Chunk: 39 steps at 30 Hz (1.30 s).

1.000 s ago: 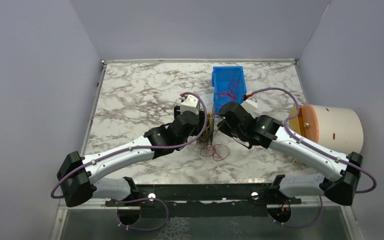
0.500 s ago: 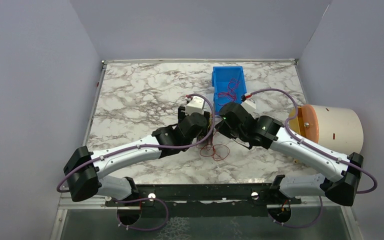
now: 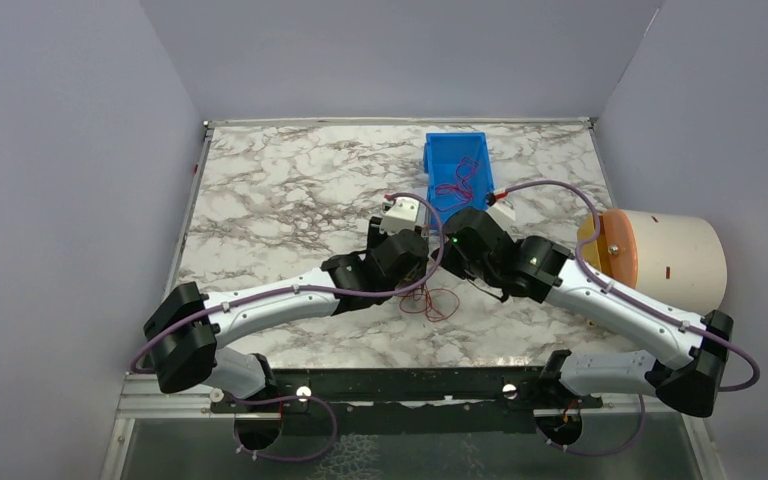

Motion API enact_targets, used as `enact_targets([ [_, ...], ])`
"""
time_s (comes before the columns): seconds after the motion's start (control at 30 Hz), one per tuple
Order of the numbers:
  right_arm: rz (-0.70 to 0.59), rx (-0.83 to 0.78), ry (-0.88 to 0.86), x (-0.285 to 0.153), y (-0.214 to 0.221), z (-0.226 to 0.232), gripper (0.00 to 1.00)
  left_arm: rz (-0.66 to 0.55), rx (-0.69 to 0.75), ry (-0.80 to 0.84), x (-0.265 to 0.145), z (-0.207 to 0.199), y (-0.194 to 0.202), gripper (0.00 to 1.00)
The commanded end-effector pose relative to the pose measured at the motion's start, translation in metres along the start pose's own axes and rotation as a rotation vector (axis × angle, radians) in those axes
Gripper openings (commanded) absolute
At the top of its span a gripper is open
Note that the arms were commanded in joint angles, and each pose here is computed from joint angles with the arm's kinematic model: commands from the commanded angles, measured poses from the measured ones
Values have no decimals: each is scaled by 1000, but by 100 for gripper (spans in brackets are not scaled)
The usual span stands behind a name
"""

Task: Wrap the cables

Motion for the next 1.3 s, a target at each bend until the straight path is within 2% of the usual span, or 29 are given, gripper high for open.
enact_targets([
  [0.0,13,11,-34,-6,2,1,1,-9,-2,-21,0,-3,-5,47],
  [0.33,14,12,-35,-6,3,-5,1,-16,-2,-28,-2,-2,-7,13],
  [0.43,14,8,-40,-7,3,-6,1,-14,5,-30,-2,-2,-6,0],
  [0.77,5,-18,-49,-3,4,-8,1,-29,40,-5,-7,0,-12,0],
  [0.93,-57,-58,-34,-6,-5,-9,1,-30,60,28,-12,2,-13,0],
  [1.27,-232,-304,12,-5,-33,-8,1,-7,135,150,-34,11,-14,0],
])
Point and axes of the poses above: each gripper's point midway between its finger pads, its own x axis out along the fingers, its own z axis along the line the jaws close on, y = z × x, the point moved 8 cm from there along -x, back along the fingers, and after that the axes turned 7 degrees about x, right-handed, at the moved point
